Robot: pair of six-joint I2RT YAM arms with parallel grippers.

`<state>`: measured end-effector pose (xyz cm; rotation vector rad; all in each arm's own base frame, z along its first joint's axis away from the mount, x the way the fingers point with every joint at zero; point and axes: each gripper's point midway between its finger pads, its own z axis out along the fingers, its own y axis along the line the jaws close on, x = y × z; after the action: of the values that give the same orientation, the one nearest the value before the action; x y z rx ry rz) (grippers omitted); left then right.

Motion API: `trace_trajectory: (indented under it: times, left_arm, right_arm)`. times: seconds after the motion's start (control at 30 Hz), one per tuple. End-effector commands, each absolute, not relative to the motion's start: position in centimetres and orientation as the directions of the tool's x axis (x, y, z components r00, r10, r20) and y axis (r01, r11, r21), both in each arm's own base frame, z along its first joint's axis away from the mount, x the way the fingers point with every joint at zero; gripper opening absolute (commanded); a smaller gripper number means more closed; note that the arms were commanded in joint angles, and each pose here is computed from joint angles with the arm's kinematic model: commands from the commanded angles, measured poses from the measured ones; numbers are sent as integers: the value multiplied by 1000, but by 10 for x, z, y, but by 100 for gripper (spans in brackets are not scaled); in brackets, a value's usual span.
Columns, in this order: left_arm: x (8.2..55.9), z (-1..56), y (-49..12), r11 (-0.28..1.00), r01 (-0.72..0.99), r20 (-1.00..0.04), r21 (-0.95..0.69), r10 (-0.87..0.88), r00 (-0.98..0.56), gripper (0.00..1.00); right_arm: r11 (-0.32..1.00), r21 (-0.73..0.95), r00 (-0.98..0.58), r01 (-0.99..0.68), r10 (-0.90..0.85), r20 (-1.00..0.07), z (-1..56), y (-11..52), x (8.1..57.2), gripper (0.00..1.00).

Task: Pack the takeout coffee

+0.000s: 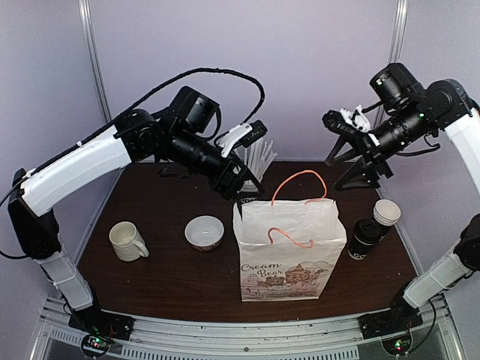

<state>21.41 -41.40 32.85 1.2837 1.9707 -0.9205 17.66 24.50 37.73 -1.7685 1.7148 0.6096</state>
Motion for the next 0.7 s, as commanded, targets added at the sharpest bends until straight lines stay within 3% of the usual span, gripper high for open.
trace_trajectory:
  times: [0.0,0.13,0.27,0.4,0.57,0.67]
  left_arm:
    - [213,339,-446,192,964,-826,-182,502,-256,80]
    - [215,328,-472,159,971,-823,-177,518,-235,80]
    - [222,321,-480,163,972,-815,-167,532,-229,70]
    - [225,321,-479,167,976,-812,-140,544,-210,51]
    - [229,325,-480,160,982,-826,-97,538,-170,14]
    - [229,329,-478,160,983,-831,-87,533,-160,0]
  right_arm:
    - [37,32,-48,-999,-585,-809,398,220,162,71]
    - [127,167,-208,-978,-501,-840,391,194,174,71]
    - [231,225,-312,-946,-473,-824,373,173,188,71]
    - [334,231,-372,-914,-463,-804,355,157,201,71]
    - [442,276,-476,-853,-446,-758,328,142,215,71]
    - [503,314,-558,-806,-465,-688,305,128,218,72]
